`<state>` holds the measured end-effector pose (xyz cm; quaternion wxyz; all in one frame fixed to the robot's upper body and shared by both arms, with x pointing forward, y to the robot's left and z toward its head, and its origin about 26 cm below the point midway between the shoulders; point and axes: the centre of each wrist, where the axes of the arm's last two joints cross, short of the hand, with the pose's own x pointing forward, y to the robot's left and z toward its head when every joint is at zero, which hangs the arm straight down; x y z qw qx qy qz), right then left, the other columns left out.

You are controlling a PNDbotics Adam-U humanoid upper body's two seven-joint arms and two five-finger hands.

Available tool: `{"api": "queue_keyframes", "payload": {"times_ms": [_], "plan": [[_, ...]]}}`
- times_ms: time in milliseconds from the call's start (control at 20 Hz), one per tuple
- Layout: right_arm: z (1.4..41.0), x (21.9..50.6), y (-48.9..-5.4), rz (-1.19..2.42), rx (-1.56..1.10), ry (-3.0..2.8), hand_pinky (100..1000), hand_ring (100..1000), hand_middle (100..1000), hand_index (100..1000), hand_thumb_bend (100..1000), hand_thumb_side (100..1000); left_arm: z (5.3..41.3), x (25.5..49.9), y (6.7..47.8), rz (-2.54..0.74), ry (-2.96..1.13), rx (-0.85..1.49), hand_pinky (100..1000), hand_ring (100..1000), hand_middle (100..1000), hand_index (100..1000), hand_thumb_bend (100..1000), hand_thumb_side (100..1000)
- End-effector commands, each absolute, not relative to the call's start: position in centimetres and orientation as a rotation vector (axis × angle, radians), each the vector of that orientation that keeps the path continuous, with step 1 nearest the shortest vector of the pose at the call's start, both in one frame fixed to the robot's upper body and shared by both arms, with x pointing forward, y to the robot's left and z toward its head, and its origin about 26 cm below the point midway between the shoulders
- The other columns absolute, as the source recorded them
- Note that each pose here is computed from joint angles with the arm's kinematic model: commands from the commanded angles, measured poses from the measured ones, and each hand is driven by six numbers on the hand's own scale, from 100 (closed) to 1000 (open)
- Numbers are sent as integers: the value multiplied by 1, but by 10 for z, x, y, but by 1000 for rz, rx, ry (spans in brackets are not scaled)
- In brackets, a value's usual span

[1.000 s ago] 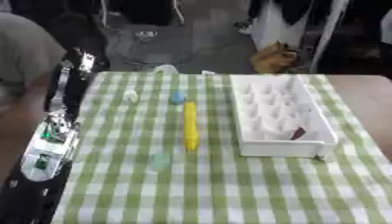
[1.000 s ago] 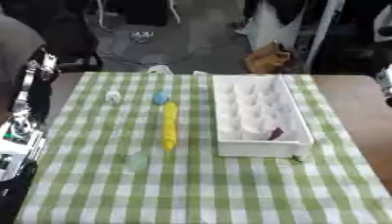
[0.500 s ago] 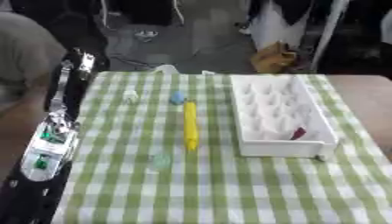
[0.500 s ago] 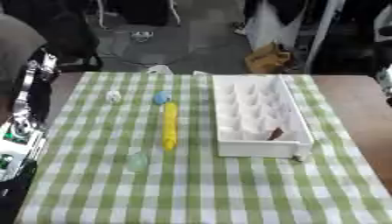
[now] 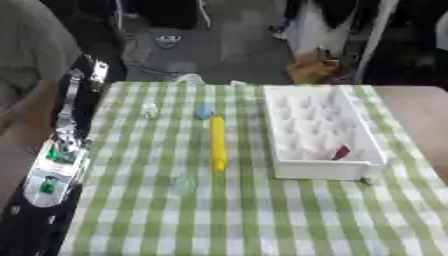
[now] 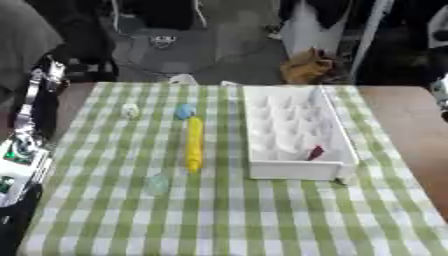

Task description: Pick up objects on the table and place them in the box.

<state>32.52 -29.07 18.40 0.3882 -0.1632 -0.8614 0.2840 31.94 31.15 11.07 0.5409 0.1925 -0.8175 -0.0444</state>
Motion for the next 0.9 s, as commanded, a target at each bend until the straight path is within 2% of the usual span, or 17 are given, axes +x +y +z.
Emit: {"api": "queue_keyframes", "payload": {"times_ms": [50,100,150,200,250,300,350,700,750,900], "plan": [[197,324,-295,746,-453,-2214,743,780,783,944,258,551,118,321,318,-152,-1933,507,713,741,779,886,495,834],[197,324,-295,745,-453,-2214,743,780,783,944,258,551,118,321,318,-172,-1918,519,713,741,779,886,495,834],[197,324,-294,747,-453,-2214,743,780,783,944,258,551,116,321,320,-200,-1892,533,721,749,787,885,558,749],[197,324,-294,749,-453,-2215,743,780,783,944,259,551,113,322,321,-251,-1852,546,722,751,788,885,569,741],[197,324,-294,751,-451,-2216,743,780,783,944,259,551,109,324,323,-310,-1808,559,726,756,781,877,637,695],[197,325,-293,752,-449,-2216,743,780,783,944,259,551,107,326,322,-368,-1768,567,726,756,781,877,637,695],[197,325,-293,753,-448,-2216,743,780,783,944,259,551,106,328,321,-415,-1736,572,728,758,770,868,682,670],[198,325,-292,760,-442,-2216,743,780,783,944,260,551,106,337,305,-699,-1560,605,741,778,743,847,791,646],[198,325,-292,762,-440,-2218,743,780,783,944,260,551,106,338,304,-733,-1543,609,744,784,732,834,831,646],[199,326,-290,770,-432,-2220,743,780,783,944,260,551,95,340,302,-895,-1483,608,747,788,728,827,845,649]]}}
